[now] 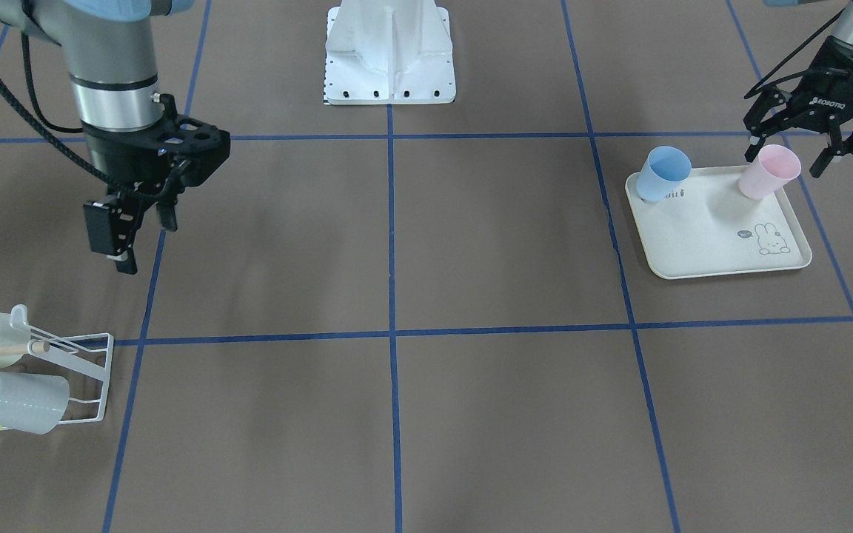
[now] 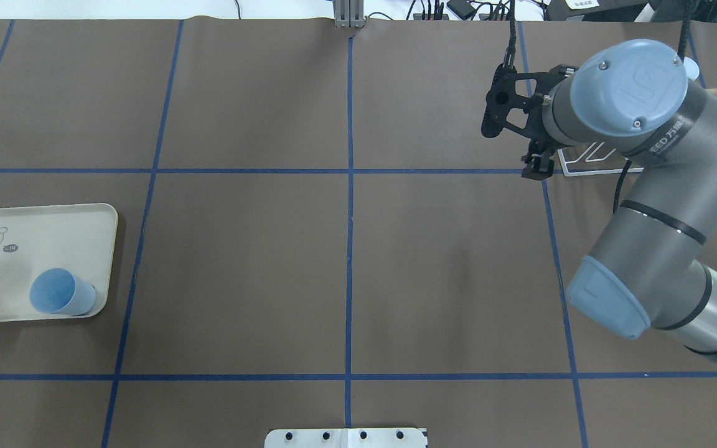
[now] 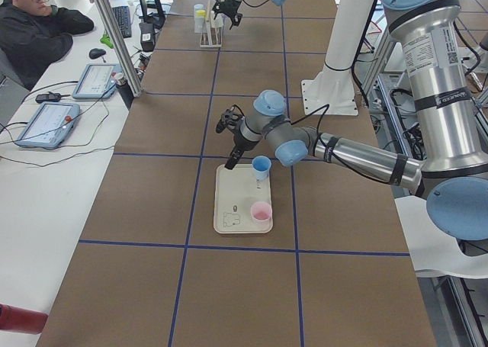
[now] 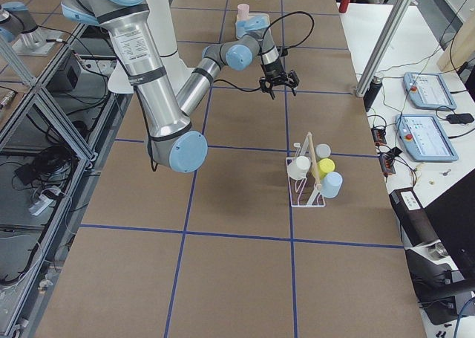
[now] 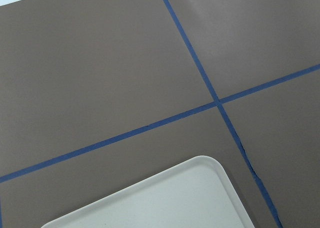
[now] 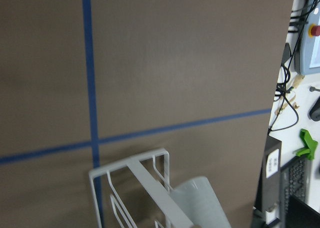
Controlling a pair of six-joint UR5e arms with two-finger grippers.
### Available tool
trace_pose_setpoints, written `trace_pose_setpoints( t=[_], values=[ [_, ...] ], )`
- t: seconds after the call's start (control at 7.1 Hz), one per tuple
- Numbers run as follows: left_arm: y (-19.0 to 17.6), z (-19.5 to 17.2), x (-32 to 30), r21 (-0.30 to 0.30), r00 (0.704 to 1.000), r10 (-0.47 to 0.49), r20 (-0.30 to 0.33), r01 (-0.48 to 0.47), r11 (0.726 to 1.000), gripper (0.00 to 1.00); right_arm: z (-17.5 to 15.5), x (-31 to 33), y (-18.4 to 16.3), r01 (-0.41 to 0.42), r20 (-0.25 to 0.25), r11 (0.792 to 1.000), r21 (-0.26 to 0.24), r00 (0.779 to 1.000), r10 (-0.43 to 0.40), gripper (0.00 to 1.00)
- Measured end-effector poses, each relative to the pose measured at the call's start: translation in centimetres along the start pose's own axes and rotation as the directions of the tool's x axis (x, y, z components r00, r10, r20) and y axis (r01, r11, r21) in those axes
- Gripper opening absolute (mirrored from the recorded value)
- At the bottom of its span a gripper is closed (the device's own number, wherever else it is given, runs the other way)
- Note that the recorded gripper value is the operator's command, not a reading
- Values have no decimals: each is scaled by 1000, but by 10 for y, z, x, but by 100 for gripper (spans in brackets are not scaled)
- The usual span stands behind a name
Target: Transfer IKEA cup to right arm and place on rack
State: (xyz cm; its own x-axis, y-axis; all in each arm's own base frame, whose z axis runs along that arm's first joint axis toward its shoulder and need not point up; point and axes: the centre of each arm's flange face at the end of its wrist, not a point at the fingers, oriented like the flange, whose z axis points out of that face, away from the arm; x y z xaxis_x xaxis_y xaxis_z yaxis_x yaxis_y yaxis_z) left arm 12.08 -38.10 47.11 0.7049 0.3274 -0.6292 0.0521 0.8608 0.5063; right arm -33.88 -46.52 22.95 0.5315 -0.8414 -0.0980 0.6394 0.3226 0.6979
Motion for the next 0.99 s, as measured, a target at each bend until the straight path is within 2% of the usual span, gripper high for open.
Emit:
trace_pose_setpoints(
  t=[0.14,0.28,0.42,0.7,0.99],
  values=[
    [17,2,-13,-10,1000,12,28,-12,1000,100,-19,-27,-26,-129,51,989,65,991,126,100],
    [39,5,-30,-21,999,29,46,-28,999,100,-33,-52,-49,-228,104,968,106,971,217,100],
    [65,14,-51,-23,998,38,53,-37,999,100,-43,-71,-65,-289,145,949,125,952,270,99],
    [111,33,-90,-17,998,45,50,-44,999,100,-49,-87,-75,-329,180,935,130,936,304,99],
    [136,49,-106,-38,998,51,45,-49,998,100,-50,-92,-77,-332,187,934,130,933,306,99]
  ],
)
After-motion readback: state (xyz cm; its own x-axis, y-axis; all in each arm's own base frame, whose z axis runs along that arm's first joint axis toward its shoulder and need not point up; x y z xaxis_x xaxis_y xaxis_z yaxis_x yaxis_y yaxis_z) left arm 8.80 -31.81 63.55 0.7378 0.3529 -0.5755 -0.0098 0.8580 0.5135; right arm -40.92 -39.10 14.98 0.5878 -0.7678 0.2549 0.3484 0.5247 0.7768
